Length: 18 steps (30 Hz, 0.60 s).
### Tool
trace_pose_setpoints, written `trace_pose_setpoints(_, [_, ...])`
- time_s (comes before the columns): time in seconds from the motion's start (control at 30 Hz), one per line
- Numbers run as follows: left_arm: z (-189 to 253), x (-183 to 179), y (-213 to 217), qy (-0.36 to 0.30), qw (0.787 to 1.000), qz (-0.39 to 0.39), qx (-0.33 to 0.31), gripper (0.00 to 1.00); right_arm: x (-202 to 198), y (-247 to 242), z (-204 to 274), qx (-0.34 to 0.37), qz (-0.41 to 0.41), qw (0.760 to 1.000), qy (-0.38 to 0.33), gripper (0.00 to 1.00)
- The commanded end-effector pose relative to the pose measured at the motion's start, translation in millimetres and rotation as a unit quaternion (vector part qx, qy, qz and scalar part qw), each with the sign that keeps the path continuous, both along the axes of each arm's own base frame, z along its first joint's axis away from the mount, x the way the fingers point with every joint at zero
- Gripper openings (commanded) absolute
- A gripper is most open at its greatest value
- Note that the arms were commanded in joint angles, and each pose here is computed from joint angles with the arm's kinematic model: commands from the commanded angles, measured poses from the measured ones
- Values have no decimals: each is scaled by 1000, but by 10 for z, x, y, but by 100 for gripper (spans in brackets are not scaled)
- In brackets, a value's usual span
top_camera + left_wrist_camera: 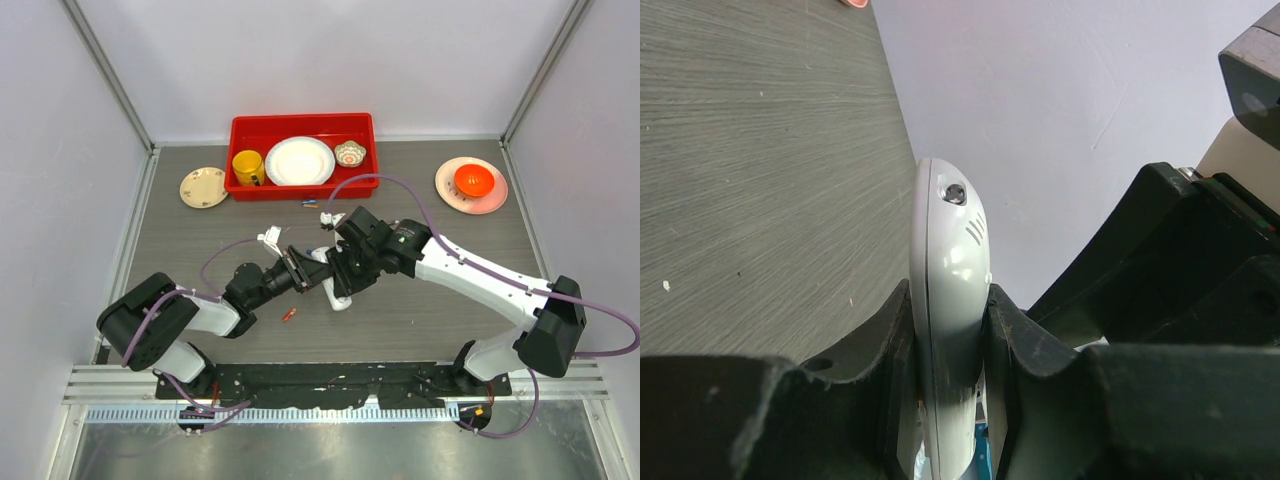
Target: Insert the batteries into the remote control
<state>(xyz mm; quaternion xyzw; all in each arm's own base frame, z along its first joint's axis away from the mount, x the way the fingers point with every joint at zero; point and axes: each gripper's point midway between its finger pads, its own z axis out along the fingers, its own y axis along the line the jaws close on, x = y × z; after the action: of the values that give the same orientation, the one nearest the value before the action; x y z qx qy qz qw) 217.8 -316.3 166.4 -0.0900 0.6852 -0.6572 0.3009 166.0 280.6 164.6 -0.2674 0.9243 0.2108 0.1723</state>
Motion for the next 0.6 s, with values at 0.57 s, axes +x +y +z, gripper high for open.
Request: trace_pose_setpoints(0.57, [805, -184, -45, -122, 986, -25, -109, 0, 174, 151, 130, 42, -18, 999, -16, 18])
